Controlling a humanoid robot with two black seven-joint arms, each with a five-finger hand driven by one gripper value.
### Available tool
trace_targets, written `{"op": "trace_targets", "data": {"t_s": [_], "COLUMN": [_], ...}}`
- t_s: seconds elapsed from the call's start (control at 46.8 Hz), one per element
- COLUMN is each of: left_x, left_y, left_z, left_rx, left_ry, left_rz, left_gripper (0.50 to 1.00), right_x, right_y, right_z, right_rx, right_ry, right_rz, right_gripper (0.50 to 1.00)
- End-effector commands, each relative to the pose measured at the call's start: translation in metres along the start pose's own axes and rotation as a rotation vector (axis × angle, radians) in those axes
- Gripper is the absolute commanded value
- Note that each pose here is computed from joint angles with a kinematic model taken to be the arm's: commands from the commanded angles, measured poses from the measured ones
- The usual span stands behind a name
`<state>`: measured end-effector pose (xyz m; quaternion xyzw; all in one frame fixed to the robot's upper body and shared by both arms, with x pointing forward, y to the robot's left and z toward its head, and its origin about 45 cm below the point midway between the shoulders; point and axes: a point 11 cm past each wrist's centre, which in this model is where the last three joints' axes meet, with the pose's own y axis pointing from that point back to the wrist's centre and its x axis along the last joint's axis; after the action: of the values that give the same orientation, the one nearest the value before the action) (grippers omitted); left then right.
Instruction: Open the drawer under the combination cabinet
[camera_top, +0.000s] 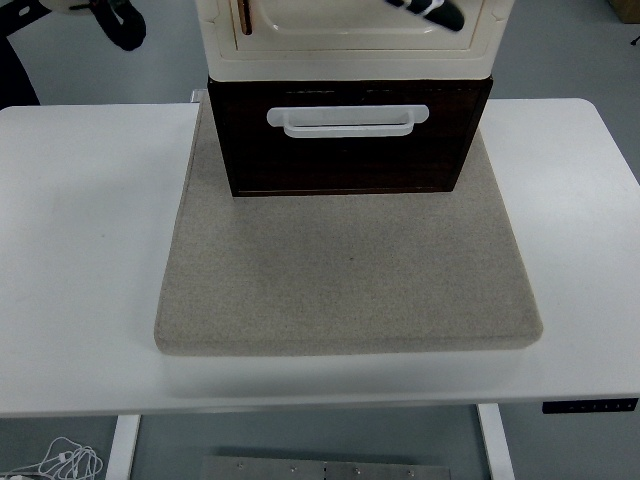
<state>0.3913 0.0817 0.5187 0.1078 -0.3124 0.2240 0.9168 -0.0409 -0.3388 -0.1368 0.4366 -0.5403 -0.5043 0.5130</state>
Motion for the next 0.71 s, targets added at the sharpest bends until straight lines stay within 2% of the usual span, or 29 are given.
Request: {"op": "trace_targets", "data": {"t_s": [0.0,0.214,0.406,0.534,0.684], "left_x": [-0.013,-0.025,-0.032,-0.035,-0.029], "left_y": [0.001,0.008,0.018,0.021,0.022], "left_z": [-0.021,-0.058,-0.072,-0.076,-0.078], "left_rx": [0.070,0.308,0.512,0.556,0.609], "left_ry": [-0.028,-0.105,-0.125,-0.136,-0.150], "left_rz": [-0.044,-0.098,-0.207,-0.244,-0.230], "left_gripper": [1.000,1.000,1.000,1.000,1.000], "right_x": [0.000,0.000,0.000,0.000,0.000], "right_y": [0.000,0.000,0.000,0.000,0.000], "right_z": [0.000,0.000,0.000,0.000,0.000], "right_rx": [0.000,0.000,0.000,0.000,0.000], "right_ry": [0.000,0.000,0.000,0.000,0.000], "right_rz": [0.000,0.000,0.000,0.000,0.000], "right_gripper": [0.926,0.926,0.926,0.926,0.926]}}
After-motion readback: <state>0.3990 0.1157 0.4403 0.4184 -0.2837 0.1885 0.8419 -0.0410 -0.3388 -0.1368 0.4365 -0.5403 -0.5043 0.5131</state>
